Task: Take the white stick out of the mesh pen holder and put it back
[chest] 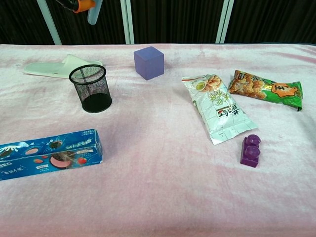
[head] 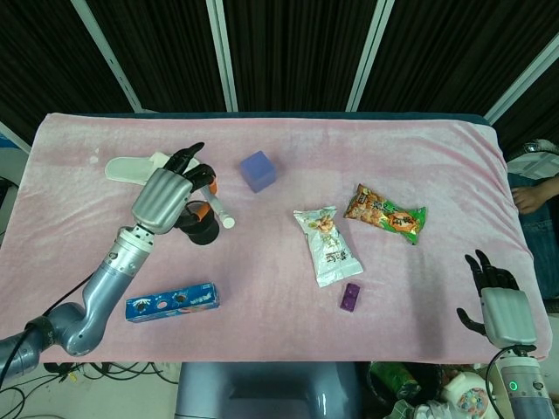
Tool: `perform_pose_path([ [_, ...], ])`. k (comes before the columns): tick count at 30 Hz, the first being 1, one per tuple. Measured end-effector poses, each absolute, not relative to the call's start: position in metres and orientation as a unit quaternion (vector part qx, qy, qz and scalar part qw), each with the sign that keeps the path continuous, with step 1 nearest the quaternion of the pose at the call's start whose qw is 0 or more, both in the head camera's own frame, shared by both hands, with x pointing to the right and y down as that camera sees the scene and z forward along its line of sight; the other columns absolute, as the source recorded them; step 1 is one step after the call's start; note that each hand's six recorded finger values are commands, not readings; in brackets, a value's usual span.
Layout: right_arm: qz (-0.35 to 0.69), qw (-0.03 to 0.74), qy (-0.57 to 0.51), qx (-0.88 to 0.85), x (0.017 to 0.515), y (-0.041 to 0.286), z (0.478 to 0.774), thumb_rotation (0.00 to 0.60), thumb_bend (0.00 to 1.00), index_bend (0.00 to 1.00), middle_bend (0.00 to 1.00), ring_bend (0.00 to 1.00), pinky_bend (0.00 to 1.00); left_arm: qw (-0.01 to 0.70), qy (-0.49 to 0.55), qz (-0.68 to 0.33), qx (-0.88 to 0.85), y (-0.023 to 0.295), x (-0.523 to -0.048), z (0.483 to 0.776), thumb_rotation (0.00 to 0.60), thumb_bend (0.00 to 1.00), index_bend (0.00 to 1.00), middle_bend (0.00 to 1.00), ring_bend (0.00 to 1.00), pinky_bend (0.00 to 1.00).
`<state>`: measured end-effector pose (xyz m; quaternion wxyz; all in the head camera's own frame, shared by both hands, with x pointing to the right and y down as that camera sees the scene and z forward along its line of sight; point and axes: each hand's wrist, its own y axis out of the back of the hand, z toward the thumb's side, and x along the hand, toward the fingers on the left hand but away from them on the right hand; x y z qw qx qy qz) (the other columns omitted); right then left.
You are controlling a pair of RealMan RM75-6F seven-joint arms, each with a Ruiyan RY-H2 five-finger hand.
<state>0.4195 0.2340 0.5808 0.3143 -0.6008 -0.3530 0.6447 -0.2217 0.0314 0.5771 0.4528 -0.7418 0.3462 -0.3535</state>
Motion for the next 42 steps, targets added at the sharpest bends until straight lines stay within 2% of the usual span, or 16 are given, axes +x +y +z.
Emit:
perform_pose_path([
  [17,0.646,0.317,-0.352,-0.599,0.418,0.234,0.581,0.600,0.17,0.02,0.02,0.17,0.17,0.239,0.388,-0.414,-0.788,0.037,-0.267,0.605,0.600,0.46,0.70,0.34,0.01,0.10],
  [31,0.645,0.317,-0.353,-0.599,0.418,0.234,0.581,0.600,0.17,0.02,0.02,0.17,0.17,0.173,0.398,-0.408,-0.803,0.042,-0.279,0.618,0.600,0.46,0.70,0.34,0.01,0.10],
  [42,0.644,0.317,-0.353,-0.600,0.418,0.233,0.581,0.600,0.17,0.02,0.02,0.17,0.17,0.166,0.413,-0.404,-0.799,0.044,-0.289,0.648,0.600,0.46,0.68,0.34,0.01,0.10],
])
